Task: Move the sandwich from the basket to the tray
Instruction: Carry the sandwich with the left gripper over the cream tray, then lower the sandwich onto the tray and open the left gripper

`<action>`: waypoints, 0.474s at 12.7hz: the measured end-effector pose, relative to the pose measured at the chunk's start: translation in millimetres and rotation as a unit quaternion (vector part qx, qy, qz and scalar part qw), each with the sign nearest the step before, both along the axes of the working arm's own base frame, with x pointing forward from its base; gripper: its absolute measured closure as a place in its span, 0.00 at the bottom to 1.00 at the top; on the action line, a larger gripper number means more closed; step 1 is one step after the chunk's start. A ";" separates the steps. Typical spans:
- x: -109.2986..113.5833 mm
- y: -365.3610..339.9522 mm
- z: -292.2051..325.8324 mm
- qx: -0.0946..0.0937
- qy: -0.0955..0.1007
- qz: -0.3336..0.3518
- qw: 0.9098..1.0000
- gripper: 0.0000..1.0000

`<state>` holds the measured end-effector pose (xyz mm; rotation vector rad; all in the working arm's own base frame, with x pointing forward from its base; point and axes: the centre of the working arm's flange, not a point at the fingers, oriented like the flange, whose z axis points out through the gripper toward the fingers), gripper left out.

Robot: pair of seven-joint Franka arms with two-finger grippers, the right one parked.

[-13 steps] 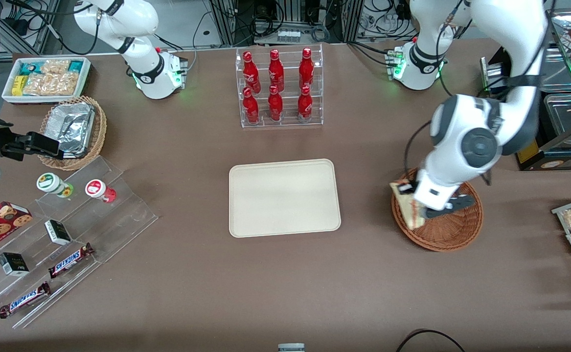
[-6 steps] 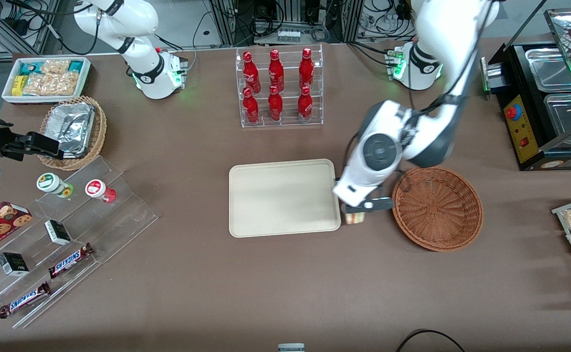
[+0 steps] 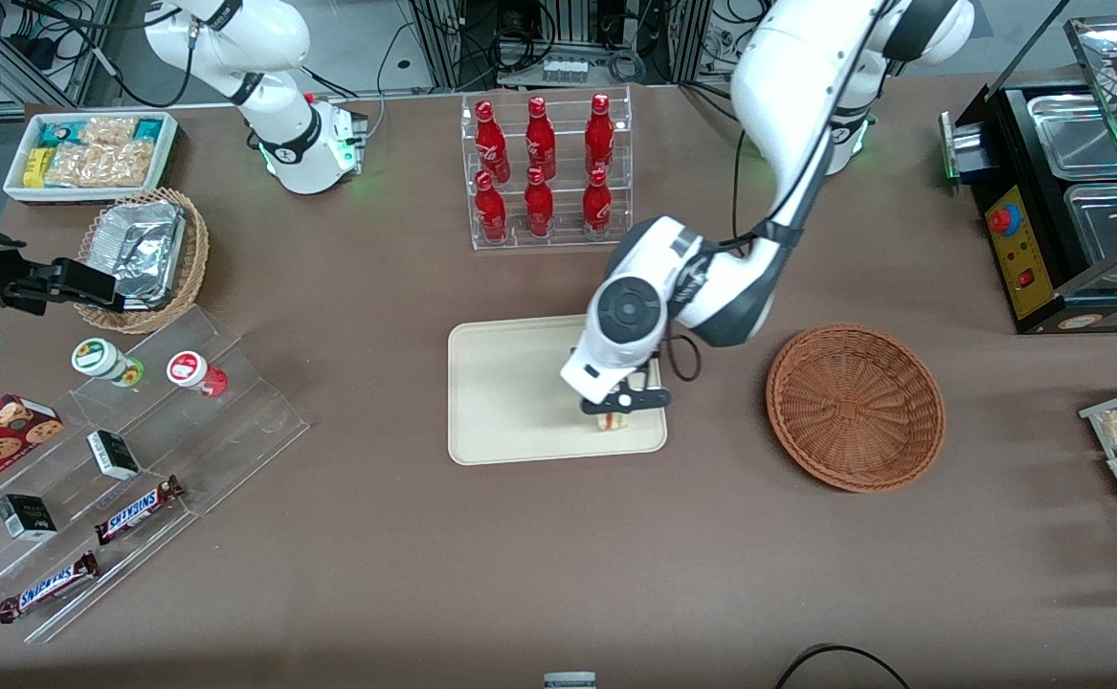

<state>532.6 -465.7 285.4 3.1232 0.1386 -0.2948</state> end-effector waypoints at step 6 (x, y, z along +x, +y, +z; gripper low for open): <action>-26.7 -47.9 -22.2 0.001 -0.007 0.002 1.000 0.85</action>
